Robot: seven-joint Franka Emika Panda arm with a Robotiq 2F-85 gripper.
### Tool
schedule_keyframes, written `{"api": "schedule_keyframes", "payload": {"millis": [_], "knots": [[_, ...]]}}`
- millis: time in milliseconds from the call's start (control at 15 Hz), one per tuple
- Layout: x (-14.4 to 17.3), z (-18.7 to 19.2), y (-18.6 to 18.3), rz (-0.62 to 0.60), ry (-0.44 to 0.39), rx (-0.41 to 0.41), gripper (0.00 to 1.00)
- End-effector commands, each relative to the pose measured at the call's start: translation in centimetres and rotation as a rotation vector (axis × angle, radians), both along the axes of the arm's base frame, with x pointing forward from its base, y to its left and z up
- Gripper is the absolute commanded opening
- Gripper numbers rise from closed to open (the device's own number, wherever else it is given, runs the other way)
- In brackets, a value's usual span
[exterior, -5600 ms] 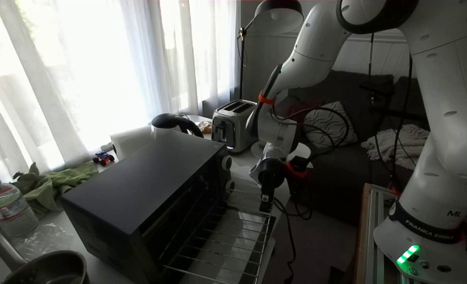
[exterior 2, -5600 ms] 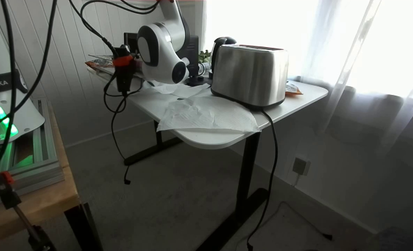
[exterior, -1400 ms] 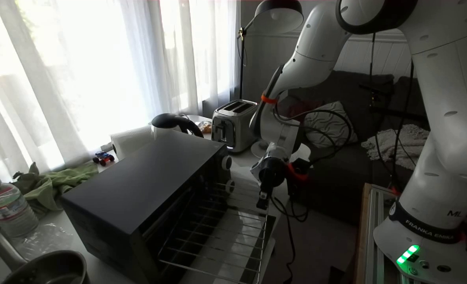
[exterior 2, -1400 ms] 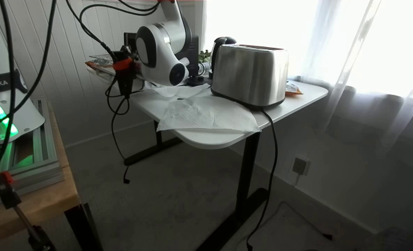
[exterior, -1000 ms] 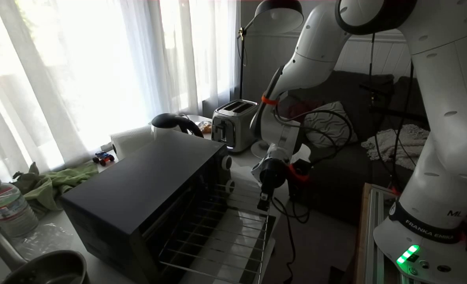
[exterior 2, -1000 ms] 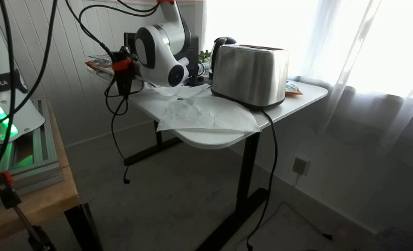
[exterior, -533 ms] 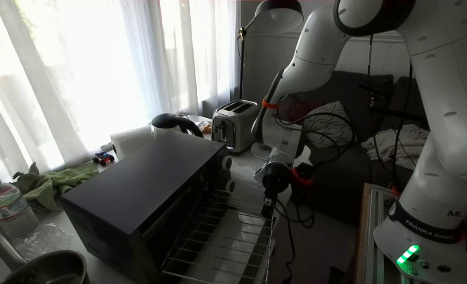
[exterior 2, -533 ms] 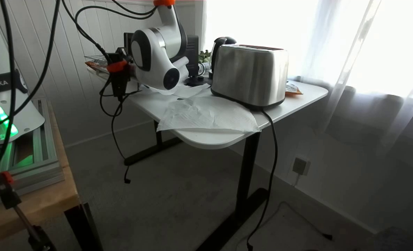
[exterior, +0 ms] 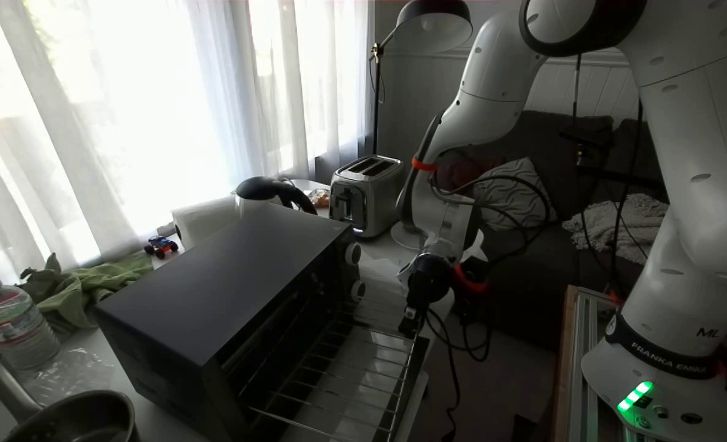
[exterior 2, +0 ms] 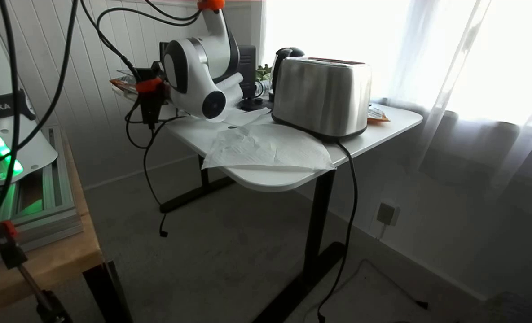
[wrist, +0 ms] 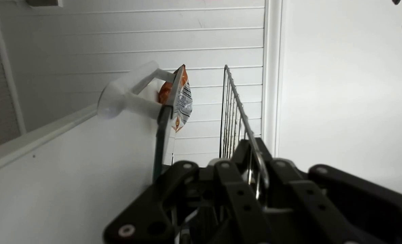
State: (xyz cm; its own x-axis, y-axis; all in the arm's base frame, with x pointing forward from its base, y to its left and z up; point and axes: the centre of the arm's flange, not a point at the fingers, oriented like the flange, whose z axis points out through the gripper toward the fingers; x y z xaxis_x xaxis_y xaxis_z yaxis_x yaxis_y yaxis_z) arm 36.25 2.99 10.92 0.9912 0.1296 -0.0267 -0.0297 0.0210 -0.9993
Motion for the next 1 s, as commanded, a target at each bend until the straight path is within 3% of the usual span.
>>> {"api": "schedule_keyframes", "payload": {"millis": [0, 933], "knots": [[-1.08, 0.06, 0.35, -0.059, 0.023, -0.016, 0.02], [-1.43, 0.85, 0.86, -0.166, 0.069, -0.032, 0.02]]}}
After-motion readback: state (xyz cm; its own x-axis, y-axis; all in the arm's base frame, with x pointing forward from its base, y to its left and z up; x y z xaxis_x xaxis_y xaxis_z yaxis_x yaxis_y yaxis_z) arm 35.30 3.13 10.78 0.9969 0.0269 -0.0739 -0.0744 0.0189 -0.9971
